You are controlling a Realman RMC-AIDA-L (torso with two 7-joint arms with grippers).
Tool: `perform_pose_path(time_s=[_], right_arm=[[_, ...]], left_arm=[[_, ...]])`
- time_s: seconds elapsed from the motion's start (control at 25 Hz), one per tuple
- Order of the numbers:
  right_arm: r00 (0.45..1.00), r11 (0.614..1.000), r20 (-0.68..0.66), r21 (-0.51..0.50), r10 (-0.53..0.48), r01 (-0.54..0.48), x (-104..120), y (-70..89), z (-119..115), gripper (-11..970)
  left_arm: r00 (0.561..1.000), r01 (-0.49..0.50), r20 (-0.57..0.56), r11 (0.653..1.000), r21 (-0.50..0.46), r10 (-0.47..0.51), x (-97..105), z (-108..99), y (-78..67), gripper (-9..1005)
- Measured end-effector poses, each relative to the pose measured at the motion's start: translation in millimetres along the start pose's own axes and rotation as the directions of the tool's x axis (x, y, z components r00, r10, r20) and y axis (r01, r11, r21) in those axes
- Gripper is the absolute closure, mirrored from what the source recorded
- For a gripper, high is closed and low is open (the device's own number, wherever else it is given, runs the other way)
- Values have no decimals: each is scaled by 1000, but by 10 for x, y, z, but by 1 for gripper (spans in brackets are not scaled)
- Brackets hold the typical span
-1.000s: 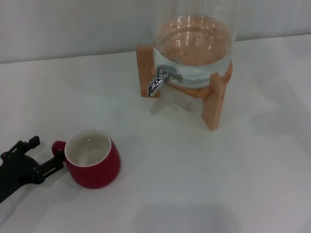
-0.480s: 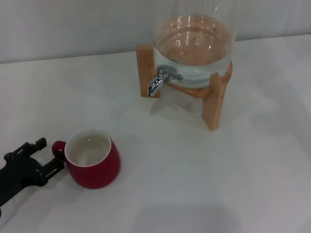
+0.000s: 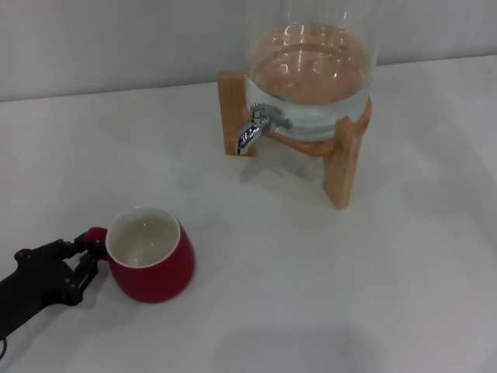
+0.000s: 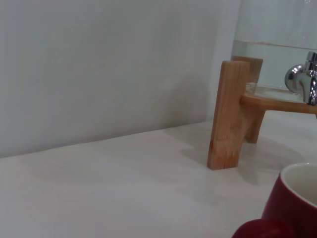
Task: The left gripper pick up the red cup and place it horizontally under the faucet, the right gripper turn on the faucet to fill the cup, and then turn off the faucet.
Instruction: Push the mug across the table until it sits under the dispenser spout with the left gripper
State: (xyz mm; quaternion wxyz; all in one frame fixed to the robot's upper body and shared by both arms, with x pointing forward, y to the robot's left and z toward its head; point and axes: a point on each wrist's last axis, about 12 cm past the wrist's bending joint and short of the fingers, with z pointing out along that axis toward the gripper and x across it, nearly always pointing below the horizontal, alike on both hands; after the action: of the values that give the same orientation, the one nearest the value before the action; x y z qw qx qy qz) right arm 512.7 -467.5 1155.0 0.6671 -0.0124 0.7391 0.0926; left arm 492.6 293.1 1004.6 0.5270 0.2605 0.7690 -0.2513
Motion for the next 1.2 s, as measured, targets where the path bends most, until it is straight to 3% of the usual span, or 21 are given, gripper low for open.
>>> perform_pose_path(time_s=[0.2,0.32,0.76,1.2], right_arm=[[1000,1000,0,-3,1,-1,2,6,1,238],[1000,1000,0,-4,1,-1,2,7,2,238],[1000,1000,0,-3,2,-2,2,7,2,239],[1000,1000,7,-5,8,-8,-1,12,1,238]], left_arm=[[1000,2,0,1000,-1,-2,-1,0,2,673],[1000,4,1,1000,-3,-4,-2,-2,5,866],[1000,-5,27,1000,-6,6,-65,15,23,867],[998,-23,60,1000,1,23,-225,163,65,867]])
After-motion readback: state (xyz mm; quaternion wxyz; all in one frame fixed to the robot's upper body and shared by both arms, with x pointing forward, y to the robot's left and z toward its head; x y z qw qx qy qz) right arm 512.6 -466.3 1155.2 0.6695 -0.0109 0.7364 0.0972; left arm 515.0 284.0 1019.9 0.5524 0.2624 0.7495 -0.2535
